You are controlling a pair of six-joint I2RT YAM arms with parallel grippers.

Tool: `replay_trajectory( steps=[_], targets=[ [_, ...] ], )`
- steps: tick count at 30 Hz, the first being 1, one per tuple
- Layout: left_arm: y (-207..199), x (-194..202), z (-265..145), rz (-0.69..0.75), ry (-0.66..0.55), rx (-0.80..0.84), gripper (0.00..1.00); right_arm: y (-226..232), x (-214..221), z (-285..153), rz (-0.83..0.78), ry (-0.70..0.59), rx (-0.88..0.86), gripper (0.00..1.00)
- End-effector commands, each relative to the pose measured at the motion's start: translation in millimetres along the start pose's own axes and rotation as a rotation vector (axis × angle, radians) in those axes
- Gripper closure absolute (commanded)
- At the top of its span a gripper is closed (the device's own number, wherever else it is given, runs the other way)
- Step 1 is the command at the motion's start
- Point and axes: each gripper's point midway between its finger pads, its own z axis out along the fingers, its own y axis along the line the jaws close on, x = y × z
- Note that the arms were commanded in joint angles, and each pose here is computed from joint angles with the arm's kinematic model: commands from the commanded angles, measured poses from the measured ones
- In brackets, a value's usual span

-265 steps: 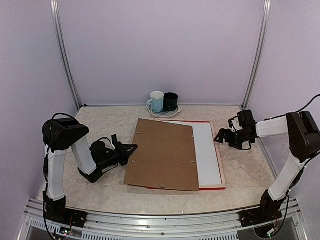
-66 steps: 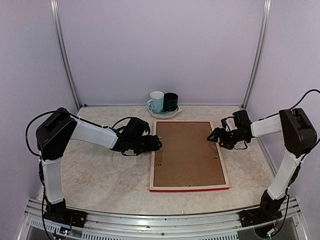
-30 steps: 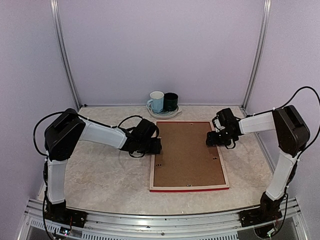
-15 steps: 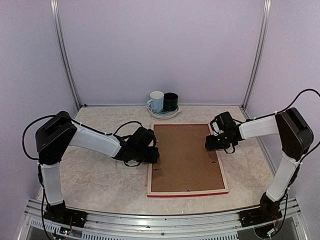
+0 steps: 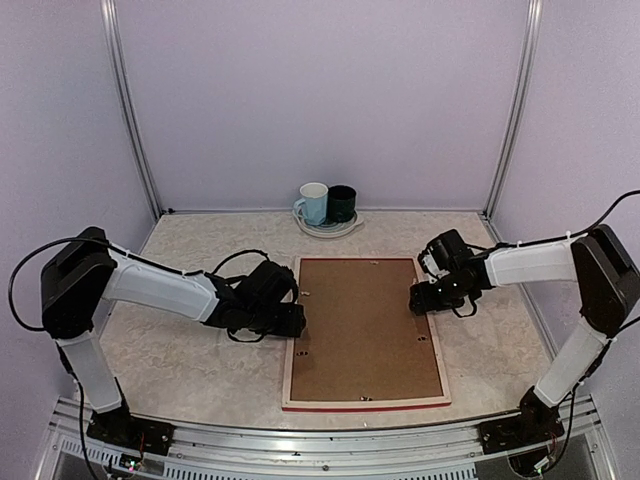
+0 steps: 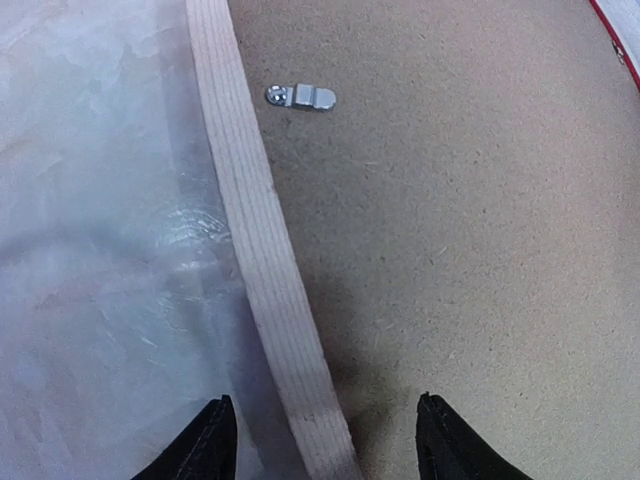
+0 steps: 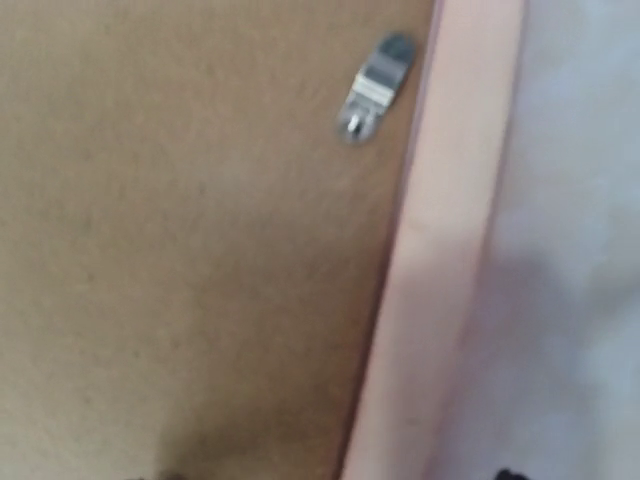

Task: Put the photo into the frame
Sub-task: Place the photo frame at the center of the board, then press the backboard against the photo.

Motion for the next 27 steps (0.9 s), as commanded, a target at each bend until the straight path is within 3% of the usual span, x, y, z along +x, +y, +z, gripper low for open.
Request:
replay_trajectory(
  steps=[1,6,12,18,27],
  targets=[
    [3,-59,-24,-0.031,-0.113,-0.020,0.38,-4,-37,-25,-0.022,-0.053,0.050,0.24],
    [13,-108,-24,-0.039,-0.182,-0.040,0.32,-7,-73,-30,-0.028,-0.092,0.074,0.15],
    [33,-135,11,-0.005,-0.181,-0.131,0.24,-15,-97,-15,-0.049,-0.100,0.143,0.02],
    [53,-135,53,0.009,-0.132,-0.179,0.24,-28,-111,14,-0.049,-0.075,0.205,0.01],
    [49,-142,67,0.034,-0.123,-0.180,0.24,-44,-127,43,-0.026,-0.063,0.264,0.01]
  ],
)
